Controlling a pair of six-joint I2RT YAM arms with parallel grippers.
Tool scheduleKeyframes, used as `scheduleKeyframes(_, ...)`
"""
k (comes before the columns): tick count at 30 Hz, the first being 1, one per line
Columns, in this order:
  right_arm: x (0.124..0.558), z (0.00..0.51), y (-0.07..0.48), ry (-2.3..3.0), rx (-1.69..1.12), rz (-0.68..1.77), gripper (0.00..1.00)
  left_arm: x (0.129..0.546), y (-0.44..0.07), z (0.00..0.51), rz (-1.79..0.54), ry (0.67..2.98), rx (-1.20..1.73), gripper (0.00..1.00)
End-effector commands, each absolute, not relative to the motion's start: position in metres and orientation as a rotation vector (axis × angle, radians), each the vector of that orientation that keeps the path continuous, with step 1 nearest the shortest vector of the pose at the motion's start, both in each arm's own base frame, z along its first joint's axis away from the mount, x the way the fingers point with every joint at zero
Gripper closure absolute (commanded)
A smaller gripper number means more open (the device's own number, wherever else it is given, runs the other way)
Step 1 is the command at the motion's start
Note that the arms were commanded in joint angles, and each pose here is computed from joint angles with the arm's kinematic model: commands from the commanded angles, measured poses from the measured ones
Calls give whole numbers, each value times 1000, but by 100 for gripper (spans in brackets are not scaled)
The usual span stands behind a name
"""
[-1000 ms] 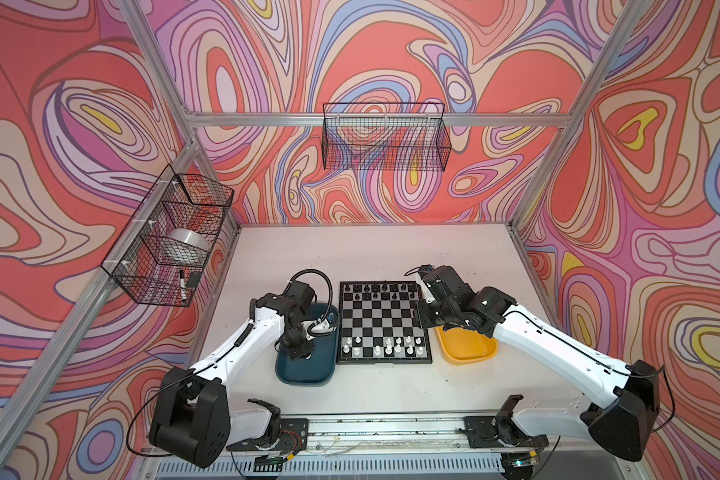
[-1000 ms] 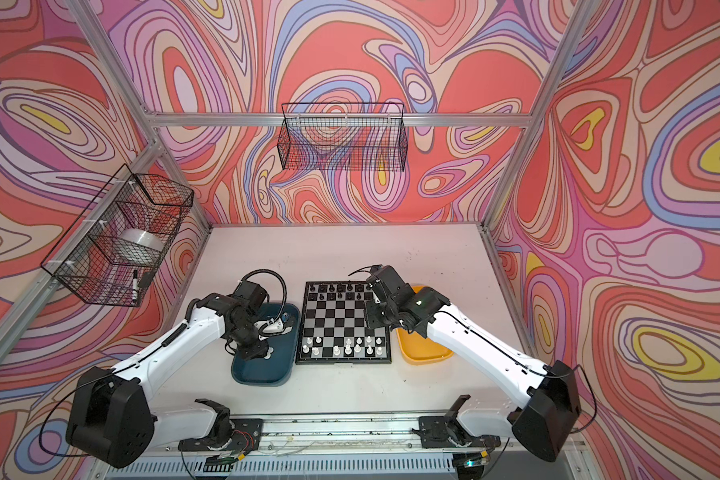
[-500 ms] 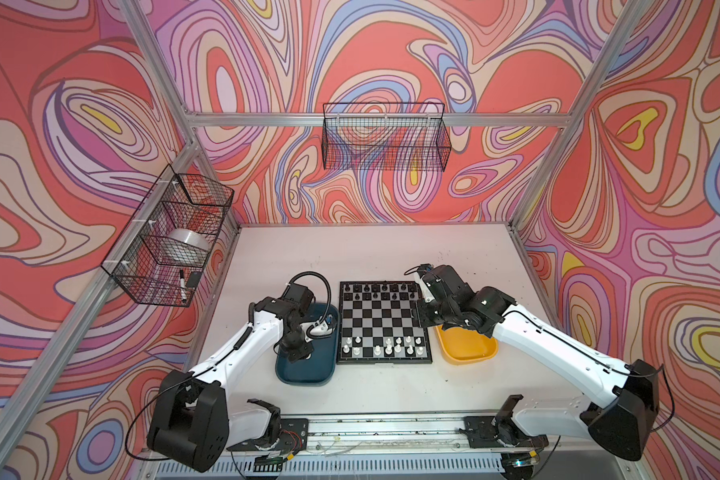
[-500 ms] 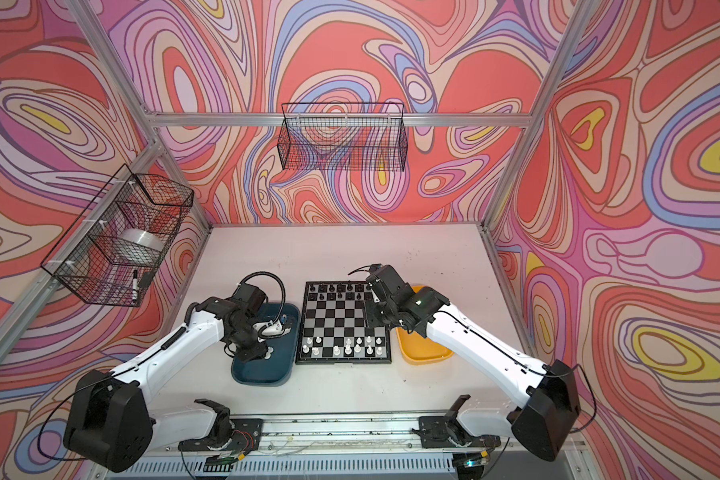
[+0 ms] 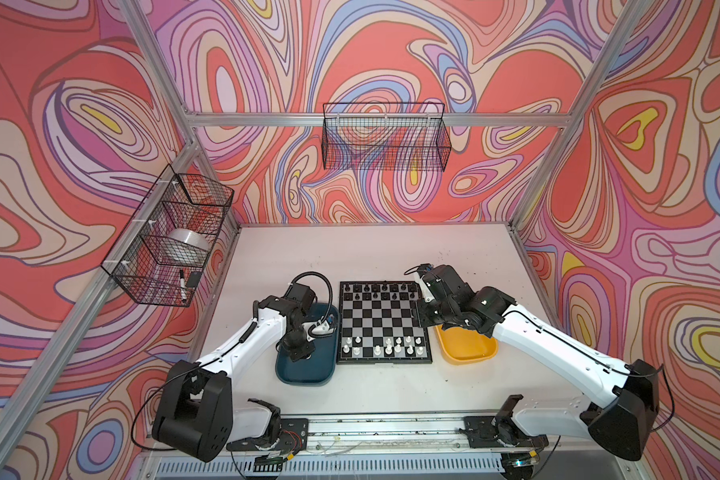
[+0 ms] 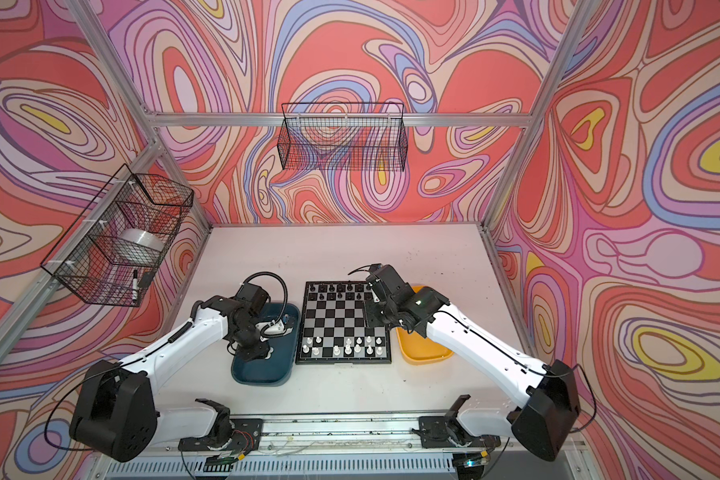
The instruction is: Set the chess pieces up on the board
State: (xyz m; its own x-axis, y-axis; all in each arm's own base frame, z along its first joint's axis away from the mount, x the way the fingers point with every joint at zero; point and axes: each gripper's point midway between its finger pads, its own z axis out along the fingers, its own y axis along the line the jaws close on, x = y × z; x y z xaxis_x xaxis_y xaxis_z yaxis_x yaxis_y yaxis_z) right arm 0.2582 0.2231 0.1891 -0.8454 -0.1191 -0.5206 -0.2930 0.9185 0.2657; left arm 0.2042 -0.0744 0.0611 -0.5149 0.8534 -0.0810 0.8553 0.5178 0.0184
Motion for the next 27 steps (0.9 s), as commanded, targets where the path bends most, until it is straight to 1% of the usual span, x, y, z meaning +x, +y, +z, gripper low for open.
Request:
scheduleKeyframes(1,258,191,226,2558,-306,471,85,205,-78,61,-76,2654,1524,62)
scheduleKeyframes(20,255,195,224,2555,-302,477,85,201,-79,42,-111,2692,1543,68)
scheduleKeyframes(27,254,196,223,2553,-301,480,85,200,-78,40,-108,2694,1544,68)
